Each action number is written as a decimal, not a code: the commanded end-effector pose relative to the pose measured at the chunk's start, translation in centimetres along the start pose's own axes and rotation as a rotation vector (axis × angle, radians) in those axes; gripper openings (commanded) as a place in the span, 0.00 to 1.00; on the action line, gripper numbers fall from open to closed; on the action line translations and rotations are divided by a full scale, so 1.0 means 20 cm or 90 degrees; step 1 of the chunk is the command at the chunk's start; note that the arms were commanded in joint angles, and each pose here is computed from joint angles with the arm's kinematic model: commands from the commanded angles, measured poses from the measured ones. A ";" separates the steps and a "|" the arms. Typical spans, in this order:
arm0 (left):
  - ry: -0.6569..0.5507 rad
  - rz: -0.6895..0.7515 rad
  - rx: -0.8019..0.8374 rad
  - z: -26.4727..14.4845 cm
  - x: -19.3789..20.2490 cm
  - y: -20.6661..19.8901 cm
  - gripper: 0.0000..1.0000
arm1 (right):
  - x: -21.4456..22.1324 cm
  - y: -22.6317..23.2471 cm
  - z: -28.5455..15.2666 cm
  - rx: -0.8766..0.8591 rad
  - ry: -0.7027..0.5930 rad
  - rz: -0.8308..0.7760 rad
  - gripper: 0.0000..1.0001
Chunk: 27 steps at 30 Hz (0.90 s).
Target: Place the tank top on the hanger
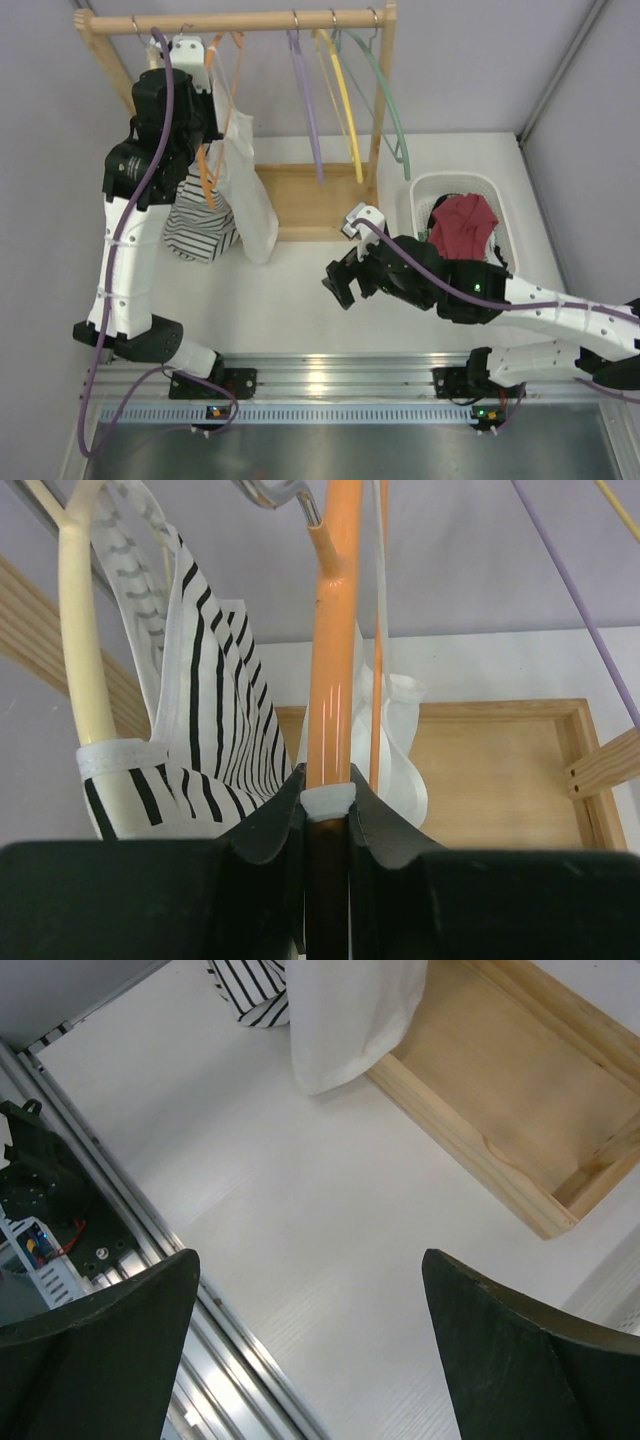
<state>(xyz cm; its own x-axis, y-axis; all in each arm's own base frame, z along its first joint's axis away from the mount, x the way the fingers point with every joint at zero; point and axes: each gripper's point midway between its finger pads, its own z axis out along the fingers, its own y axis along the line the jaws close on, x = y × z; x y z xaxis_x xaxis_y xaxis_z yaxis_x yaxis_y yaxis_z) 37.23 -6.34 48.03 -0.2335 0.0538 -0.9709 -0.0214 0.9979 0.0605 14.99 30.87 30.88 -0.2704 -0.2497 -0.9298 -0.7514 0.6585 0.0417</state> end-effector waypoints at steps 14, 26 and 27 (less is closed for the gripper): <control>-0.095 -0.016 -0.036 0.10 -0.22 0.07 0.00 | -0.05 -0.02 0.04 -0.014 -0.021 0.006 0.92; -0.111 -0.032 -0.057 0.19 -0.25 0.11 0.00 | -0.04 -0.04 0.03 -0.005 -0.014 0.012 0.92; -0.113 -0.049 -0.059 0.19 -0.25 0.11 0.00 | -0.03 -0.04 0.03 -0.004 -0.013 0.013 0.92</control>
<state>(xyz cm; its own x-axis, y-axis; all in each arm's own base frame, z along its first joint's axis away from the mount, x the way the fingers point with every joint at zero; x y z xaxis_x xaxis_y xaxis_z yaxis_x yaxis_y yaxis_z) 42.30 -5.04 47.10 -0.2268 0.0627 -0.9719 -0.0862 0.9927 0.0842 15.76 31.06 30.37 -0.2834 -0.2508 -0.9256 -0.7555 0.6529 0.0544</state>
